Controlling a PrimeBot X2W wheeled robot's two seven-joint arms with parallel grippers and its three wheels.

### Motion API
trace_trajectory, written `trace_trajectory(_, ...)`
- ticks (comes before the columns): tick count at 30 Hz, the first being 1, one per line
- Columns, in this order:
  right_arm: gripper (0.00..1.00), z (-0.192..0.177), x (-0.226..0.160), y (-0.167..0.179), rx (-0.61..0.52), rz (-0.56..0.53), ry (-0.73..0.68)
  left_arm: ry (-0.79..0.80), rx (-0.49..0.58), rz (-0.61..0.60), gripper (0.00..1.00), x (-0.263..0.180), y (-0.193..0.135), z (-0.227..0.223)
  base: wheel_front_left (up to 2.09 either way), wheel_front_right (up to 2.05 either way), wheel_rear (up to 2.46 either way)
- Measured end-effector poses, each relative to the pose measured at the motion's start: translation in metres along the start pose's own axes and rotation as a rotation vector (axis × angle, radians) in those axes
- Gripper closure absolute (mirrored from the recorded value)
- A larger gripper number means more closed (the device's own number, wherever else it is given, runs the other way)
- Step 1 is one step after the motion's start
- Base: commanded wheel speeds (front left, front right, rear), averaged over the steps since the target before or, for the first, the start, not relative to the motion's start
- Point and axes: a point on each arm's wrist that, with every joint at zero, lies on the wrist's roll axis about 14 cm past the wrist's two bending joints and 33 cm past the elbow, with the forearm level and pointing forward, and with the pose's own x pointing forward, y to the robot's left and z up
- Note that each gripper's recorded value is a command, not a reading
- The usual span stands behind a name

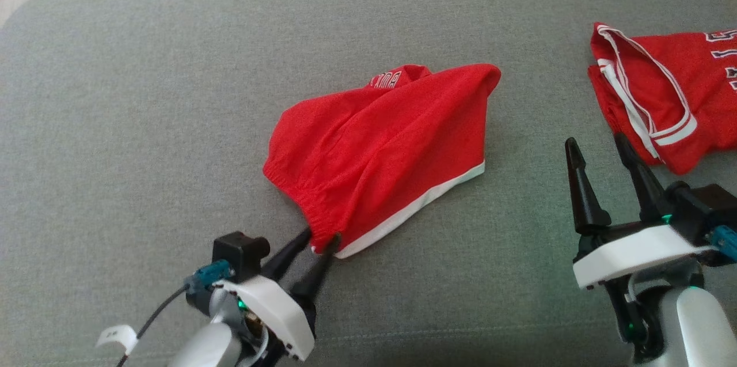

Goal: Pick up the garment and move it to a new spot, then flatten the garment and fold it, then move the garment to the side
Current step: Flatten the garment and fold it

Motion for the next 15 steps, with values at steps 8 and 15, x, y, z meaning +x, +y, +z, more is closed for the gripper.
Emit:
trace_trajectory(8,0.00,-0.004,0.001,-0.003,0.008,-0.011,0.011,-0.164,-0.016,0.005,1.00,0.008,0.009,0.045,0.00,0.00,0.00)
trace_trajectory(15,0.00,-0.010,0.002,-0.005,0.024,-0.018,0.025,-0.249,-0.007,0.172,1.00,0.002,0.061,0.075,0.00,0.00,0.00)
